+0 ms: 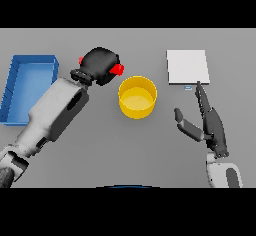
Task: Pick up the red beaker and tilt it to pour out 1 green nut into yellow bowl. Pick up the yellow bowl and place it on the metallic measuring scale.
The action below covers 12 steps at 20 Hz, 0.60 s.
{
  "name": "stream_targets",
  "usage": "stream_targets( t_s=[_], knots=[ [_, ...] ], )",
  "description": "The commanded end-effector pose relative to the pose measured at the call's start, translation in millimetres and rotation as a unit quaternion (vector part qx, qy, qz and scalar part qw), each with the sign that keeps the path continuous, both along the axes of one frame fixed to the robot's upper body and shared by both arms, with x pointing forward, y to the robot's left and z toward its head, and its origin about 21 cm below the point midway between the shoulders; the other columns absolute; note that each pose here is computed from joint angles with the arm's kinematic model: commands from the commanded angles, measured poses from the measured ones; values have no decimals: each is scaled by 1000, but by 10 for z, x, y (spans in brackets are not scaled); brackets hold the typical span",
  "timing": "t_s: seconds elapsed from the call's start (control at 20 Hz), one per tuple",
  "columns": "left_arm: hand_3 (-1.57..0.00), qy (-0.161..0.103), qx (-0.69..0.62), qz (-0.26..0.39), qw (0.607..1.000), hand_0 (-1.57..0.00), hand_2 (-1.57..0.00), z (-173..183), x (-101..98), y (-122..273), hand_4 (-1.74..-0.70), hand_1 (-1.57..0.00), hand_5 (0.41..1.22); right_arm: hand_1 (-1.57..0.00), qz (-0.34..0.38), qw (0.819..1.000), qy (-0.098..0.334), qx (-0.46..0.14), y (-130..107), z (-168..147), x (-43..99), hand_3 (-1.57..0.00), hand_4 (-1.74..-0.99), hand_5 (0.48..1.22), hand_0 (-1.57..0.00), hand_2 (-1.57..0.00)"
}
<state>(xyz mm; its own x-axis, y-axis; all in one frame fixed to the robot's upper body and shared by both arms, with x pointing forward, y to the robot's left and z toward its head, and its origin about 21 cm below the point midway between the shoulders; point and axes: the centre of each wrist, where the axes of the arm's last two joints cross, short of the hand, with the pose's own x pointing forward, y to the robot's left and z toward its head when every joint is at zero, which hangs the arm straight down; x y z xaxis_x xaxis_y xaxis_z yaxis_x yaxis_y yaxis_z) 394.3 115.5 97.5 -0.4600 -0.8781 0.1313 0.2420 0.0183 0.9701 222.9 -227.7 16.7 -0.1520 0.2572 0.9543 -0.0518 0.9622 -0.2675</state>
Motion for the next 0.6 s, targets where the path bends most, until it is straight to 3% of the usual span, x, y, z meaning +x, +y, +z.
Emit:
stream_targets(
  t_s=[0.0, 0.3, 0.4, 0.55],
  knots=[
    [-1492, -8, 31, -7, 999, -1571, -1571, 69, 34, -66, -1698, -1571, 1205, 1, 2, 1000, -1, 4, 20, -18, -10, 1, -1190, 675, 1, 1],
    [-1295, -34, 188, -85, 978, -1571, -1571, 199, 134, -272, -1719, -1571, 1217, 1, -4, 999, 14, 34, 21, -57, -29, 1, -1206, 639, 1, 1],
    [-1394, -34, 225, -114, 967, -1571, -1571, 171, 117, -362, -1723, -1571, 1218, 1, -6, 999, 10, 33, 10, -52, -24, 1, -1220, 624, 1, 1],
    [-1480, -55, 276, -146, 948, -1571, -1571, 199, 136, -466, -1729, -1571, 1220, 1, -9, 1000, 0, 18, 42, -31, -38, 1, -1214, 600, 1, 1]
  ],
)
